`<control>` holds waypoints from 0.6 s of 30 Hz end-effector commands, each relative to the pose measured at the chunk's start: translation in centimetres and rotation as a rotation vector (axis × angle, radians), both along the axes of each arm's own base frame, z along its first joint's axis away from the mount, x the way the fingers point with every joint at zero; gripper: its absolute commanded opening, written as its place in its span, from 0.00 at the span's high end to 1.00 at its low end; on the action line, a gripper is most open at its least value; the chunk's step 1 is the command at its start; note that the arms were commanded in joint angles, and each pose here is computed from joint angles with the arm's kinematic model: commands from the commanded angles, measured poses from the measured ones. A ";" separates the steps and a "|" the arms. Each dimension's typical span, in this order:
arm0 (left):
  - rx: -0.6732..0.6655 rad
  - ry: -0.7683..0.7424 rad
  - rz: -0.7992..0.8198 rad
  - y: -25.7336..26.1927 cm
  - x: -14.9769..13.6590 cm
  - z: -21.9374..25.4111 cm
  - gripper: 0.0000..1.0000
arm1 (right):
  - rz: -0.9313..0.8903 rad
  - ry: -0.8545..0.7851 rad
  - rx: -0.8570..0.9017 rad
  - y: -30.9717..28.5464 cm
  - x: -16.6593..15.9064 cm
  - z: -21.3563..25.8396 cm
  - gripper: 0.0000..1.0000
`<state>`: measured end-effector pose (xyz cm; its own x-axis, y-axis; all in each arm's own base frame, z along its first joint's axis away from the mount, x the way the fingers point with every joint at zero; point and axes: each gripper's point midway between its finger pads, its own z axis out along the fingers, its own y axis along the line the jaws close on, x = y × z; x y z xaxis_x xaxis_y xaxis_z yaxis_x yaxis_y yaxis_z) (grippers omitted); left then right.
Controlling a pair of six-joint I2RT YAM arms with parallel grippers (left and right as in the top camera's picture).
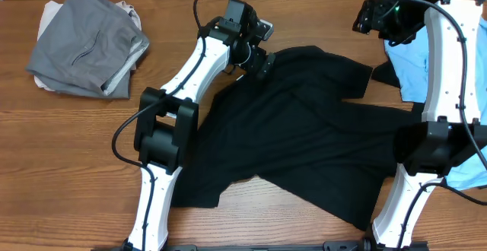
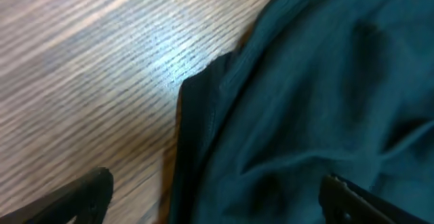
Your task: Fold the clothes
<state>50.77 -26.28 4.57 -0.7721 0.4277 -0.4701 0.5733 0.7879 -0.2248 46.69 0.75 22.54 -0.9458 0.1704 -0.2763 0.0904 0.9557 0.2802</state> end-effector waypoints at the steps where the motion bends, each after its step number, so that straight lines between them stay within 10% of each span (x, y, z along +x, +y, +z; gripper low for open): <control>1: 0.013 0.008 -0.005 -0.3 0.1 -1.2 0.09 | 0.011 -0.003 0.006 0.3 -0.5 0.0 0.34; 5: 0.008 0.000 0.000 -0.4 0.3 -1.1 0.28 | 0.010 0.004 0.007 0.3 -0.4 -0.5 0.38; 14: 0.023 0.079 0.027 -0.3 -0.6 -4.4 0.36 | 0.010 -0.016 0.005 0.2 0.1 -0.4 0.39; 18: 0.018 0.085 0.052 -0.3 -0.4 -4.7 0.68 | 0.003 -0.032 0.006 0.2 0.5 -0.2 0.44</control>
